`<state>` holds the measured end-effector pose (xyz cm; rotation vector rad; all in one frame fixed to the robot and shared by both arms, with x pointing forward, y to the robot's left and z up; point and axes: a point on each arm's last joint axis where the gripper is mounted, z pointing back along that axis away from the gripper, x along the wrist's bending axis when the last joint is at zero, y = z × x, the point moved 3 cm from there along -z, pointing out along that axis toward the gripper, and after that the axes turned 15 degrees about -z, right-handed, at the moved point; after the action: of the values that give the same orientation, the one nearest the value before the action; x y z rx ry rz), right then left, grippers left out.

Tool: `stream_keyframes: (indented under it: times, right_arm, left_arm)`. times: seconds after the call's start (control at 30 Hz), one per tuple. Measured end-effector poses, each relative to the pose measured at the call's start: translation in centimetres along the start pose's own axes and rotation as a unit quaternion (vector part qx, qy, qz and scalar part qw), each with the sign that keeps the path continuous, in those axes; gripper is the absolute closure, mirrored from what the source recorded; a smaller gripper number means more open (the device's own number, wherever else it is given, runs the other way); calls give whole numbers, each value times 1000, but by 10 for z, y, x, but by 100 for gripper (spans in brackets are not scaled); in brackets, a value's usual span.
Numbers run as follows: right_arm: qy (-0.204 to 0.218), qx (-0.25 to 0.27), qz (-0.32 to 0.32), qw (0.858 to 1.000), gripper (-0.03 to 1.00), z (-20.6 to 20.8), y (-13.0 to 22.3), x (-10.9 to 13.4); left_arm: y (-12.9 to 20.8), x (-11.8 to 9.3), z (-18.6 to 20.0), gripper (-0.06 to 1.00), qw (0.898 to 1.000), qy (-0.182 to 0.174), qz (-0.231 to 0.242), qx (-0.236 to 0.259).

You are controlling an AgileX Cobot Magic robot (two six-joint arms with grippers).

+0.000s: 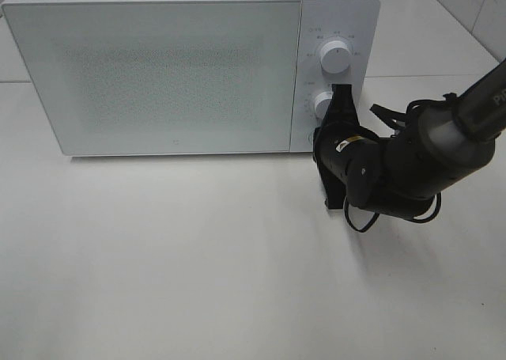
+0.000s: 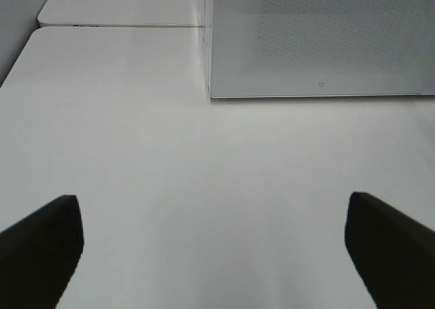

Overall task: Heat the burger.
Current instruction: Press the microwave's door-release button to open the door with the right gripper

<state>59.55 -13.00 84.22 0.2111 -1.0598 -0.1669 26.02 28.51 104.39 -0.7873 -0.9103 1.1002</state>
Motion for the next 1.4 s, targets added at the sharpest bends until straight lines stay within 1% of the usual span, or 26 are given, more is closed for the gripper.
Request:
stream_keyframes:
  times: [0.13,0.37,0.5,1.1,1.4]
  right_arm:
    - [-1,2,-1,1000,97,-1,2,1]
    - [3,-2,1,1000,97,-7,1,-4]
    - [-4,-4,-1,1000,97,-8,0,-3]
    - [-13,-11,-14,1000,97,-11,-1,3]
    - [-22,-26,-25,999,97,-20,1,3]
  left_arm:
    - [0,0,0,-5,1000,0,0,0]
    - [0,0,0,-5,1000,0,0,0]
    - [0,0,0,-5,1000,0,0,0]
    - [0,0,0,-5,1000,0,0,0]
    - [0,0,0,-5,1000,0,0,0]
